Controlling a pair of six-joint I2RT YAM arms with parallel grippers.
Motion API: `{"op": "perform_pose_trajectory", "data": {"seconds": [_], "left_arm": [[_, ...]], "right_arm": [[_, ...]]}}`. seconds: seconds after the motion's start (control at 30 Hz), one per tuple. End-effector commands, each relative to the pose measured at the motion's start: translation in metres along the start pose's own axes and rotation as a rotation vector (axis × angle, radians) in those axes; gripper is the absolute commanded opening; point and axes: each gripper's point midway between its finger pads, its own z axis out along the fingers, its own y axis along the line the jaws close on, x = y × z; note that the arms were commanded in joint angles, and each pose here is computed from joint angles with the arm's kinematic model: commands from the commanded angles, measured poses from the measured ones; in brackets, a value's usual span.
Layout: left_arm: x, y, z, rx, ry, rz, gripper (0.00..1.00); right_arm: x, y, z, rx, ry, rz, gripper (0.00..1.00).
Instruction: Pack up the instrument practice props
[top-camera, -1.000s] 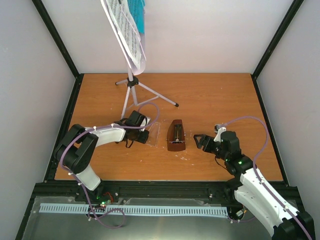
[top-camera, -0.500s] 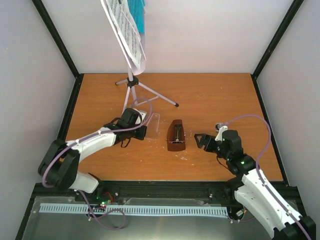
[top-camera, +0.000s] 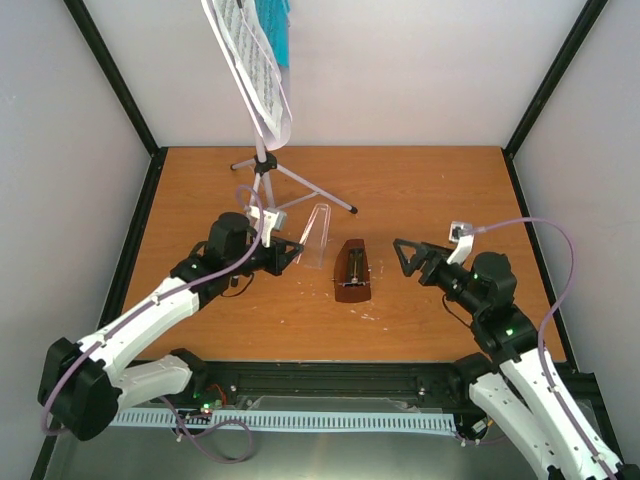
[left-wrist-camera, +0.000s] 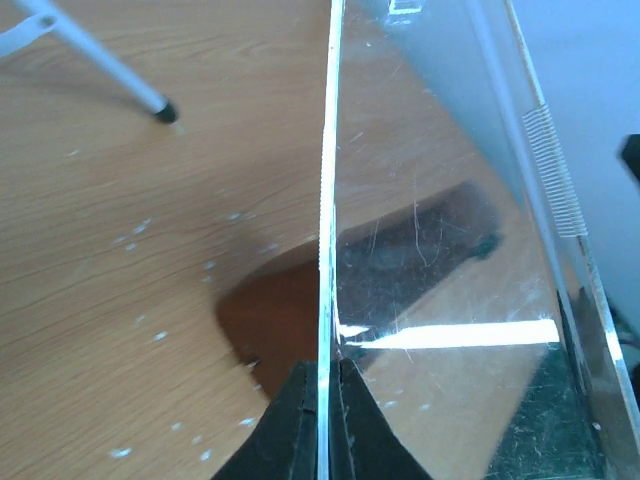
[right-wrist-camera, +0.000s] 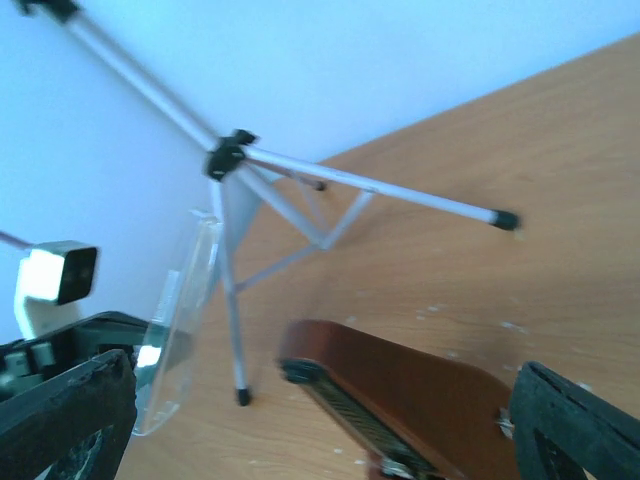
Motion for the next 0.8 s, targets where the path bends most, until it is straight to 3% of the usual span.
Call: {"op": "perform_pose_trajectory", "data": {"seconds": [0.0,0.4,0.6,0.77], "left_arm": [[-0.031,-0.051,-0.021,0.237,-0.095,-0.006,0.0],[-0.046,-0.117,-0.062,0.582,-0.149,0.075,0.0],[-0.049,-0.141,-0.076,0.761,-0.146,0.096,0.0],[-0.044,-0.15,-0.083,0.82,-0.118,0.125,0.0]], "right_arm": [[-0.032,0.064,-0.006,-0.258,-0.03,-0.019,1.0],[-0.045,0.152,-0.014,-0.698,0.103,0.025,1.0],[-0.03,0.195,-0.006,-0.79,0.168,-0.043,1.0],[-0.027,0.203,0.01,-0.784,0.185,-0.053,1.0]]}}
